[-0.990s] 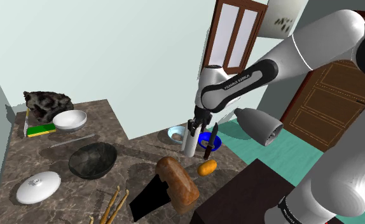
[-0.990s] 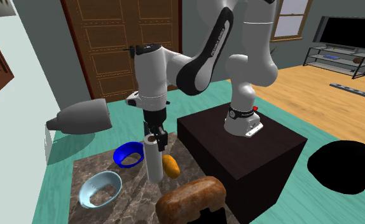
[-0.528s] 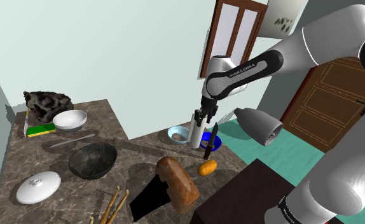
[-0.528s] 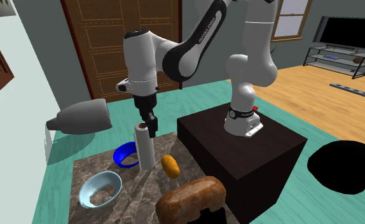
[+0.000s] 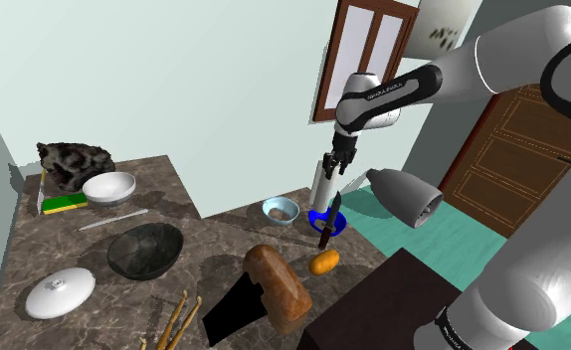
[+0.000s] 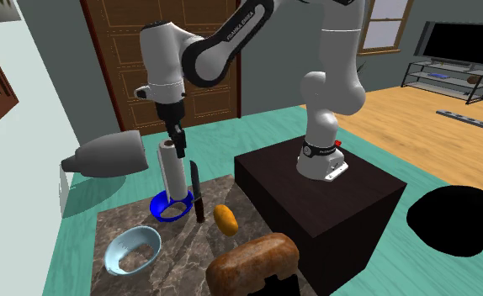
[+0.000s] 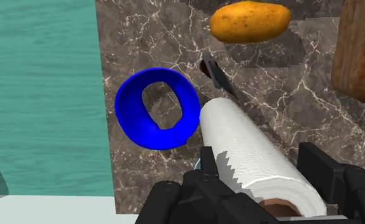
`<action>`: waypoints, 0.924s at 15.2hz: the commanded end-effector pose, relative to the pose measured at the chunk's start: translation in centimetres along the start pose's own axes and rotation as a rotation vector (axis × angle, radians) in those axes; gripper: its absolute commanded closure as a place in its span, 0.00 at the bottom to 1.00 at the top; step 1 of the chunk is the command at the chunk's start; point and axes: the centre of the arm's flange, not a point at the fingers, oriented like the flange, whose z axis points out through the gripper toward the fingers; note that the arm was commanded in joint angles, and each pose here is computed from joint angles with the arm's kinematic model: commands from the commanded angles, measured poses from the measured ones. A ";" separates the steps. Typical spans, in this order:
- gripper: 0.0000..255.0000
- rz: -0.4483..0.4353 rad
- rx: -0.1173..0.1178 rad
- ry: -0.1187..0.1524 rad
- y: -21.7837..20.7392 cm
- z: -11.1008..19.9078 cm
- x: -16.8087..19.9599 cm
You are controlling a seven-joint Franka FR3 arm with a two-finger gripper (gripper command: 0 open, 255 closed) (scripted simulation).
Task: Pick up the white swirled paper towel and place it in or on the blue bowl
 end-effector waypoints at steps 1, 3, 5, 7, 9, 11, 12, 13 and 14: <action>1.00 -0.002 0.000 -0.001 2.5 -0.5 0.6; 1.00 -0.002 0.000 -0.001 4.9 -1.2 1.2; 1.00 -0.002 0.000 -0.001 7.4 -1.9 1.9; 1.00 -0.002 0.000 -0.001 9.9 -2.6 2.5; 1.00 -0.002 0.000 -0.001 11.3 -3.1 2.9; 1.00 -0.002 0.000 -0.001 11.3 -2.0 2.9; 1.00 -0.002 0.000 -0.001 11.3 -1.5 2.9; 1.00 -0.001 0.000 -0.001 11.3 -0.9 2.9; 1.00 -0.002 0.000 -0.001 11.2 -0.4 2.9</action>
